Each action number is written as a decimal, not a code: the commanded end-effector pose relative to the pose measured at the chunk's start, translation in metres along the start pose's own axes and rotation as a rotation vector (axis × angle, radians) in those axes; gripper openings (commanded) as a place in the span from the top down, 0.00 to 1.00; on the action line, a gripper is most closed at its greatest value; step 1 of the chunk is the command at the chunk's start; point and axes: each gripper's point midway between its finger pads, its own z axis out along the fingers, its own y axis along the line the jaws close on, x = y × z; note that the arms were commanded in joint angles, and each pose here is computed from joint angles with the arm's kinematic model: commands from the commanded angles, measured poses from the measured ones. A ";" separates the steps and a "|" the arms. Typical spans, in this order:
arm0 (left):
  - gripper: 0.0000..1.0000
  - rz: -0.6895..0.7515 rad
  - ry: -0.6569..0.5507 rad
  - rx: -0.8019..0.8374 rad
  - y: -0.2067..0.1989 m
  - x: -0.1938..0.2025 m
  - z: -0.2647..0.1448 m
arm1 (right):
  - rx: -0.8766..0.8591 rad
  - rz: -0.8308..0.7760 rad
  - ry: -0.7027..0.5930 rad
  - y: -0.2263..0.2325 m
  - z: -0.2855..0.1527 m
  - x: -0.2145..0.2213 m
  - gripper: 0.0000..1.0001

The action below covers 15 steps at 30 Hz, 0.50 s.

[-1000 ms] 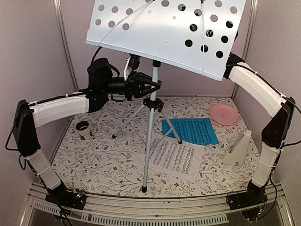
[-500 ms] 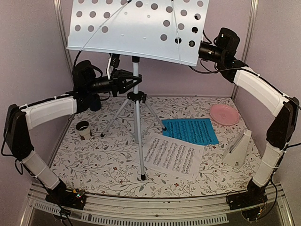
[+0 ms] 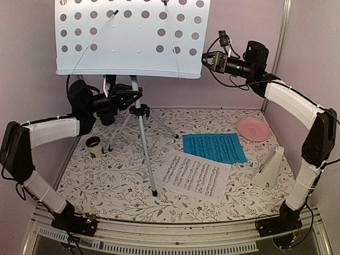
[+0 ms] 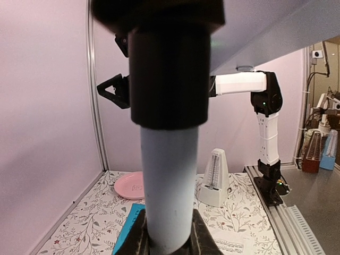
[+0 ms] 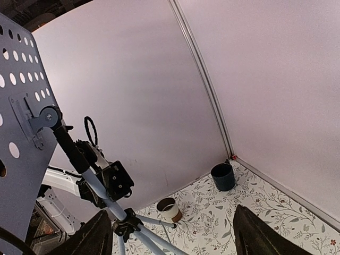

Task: Set up the instrument practice props

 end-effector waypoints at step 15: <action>1.00 0.133 -0.136 -0.025 -0.004 -0.021 -0.026 | 0.070 -0.002 -0.008 -0.009 -0.027 0.003 0.20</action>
